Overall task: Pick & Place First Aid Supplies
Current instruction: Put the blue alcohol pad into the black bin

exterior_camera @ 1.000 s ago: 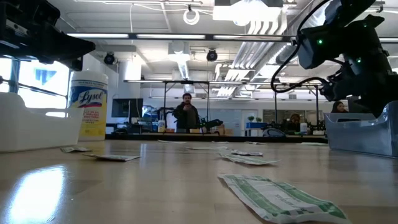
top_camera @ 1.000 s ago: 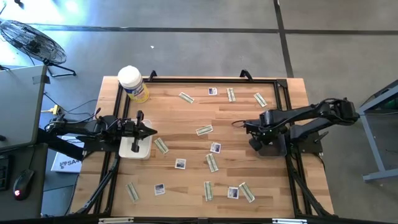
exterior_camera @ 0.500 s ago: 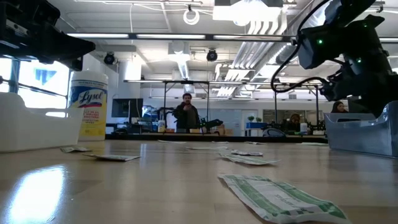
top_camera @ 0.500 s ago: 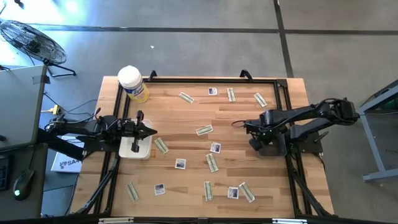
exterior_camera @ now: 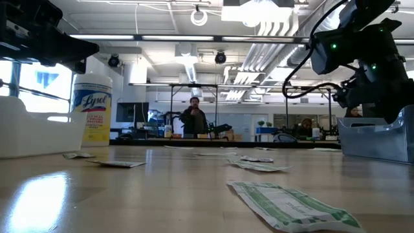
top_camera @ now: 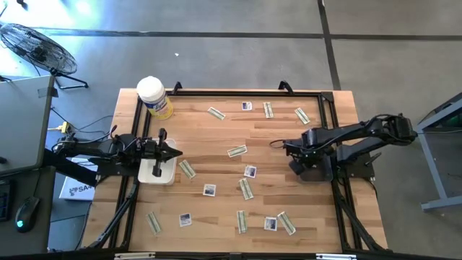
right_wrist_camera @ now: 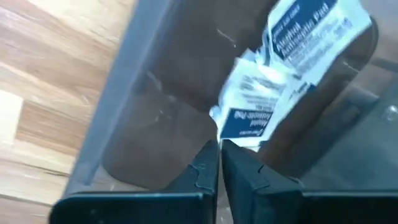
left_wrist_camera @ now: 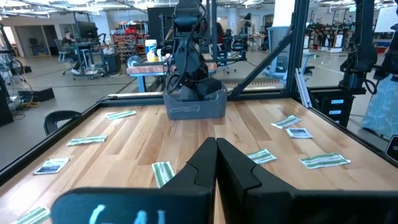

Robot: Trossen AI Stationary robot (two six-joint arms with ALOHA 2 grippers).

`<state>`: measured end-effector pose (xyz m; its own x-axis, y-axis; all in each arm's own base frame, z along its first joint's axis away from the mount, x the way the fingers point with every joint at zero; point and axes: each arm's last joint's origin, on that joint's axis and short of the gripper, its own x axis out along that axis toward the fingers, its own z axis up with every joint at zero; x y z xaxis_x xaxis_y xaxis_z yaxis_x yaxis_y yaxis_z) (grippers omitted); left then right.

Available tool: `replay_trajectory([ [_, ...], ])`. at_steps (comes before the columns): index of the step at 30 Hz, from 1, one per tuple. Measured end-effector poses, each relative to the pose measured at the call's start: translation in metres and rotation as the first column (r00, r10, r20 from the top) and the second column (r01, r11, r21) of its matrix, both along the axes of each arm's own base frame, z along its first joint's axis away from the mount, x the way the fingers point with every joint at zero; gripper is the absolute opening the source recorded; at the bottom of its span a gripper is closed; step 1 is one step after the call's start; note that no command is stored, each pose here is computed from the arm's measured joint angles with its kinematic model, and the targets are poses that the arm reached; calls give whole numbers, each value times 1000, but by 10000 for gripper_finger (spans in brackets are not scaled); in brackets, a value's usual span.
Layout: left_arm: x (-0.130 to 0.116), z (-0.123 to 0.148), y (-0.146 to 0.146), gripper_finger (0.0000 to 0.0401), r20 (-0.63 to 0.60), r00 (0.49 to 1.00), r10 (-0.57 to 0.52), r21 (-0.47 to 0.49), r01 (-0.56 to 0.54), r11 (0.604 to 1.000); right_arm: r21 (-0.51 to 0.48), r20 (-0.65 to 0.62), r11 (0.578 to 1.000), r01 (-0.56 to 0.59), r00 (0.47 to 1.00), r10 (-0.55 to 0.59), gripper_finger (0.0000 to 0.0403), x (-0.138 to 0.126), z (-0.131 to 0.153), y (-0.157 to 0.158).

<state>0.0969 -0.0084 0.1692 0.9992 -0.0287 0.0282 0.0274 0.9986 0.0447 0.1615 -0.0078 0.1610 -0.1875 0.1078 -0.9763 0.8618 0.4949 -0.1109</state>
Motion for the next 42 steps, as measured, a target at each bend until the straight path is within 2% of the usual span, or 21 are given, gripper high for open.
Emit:
replay_trajectory([
  [6,0,0,0,1,0,1000,0,0,0,1000,11,-12,1000,3,1000,-2,58,1,4,0],
  [11,0,0,0,1,0,1000,0,0,0,1000,-32,-3,999,-13,1000,13,73,13,35,0],
  [14,0,0,0,1,0,1000,0,0,0,1000,-84,94,996,-33,995,41,71,29,64,8],
  [18,0,0,0,1,0,1000,0,0,0,1000,-151,258,988,-41,963,79,65,49,101,33],
  [22,0,0,0,1,0,1000,0,0,0,1000,-177,382,979,-98,910,160,56,75,116,73],
  [27,0,0,0,1,0,1000,0,0,0,1000,-136,391,961,-243,878,277,47,116,96,129],
  [31,0,0,0,1,0,1000,0,0,0,1000,-152,347,903,-402,834,429,51,139,65,172],
  [36,0,0,0,1,0,1000,0,0,0,1000,-96,328,891,-443,832,448,68,151,34,210],
  [42,0,0,0,1,0,1000,0,0,0,1000,-92,299,884,-459,834,464,96,151,15,217],
])
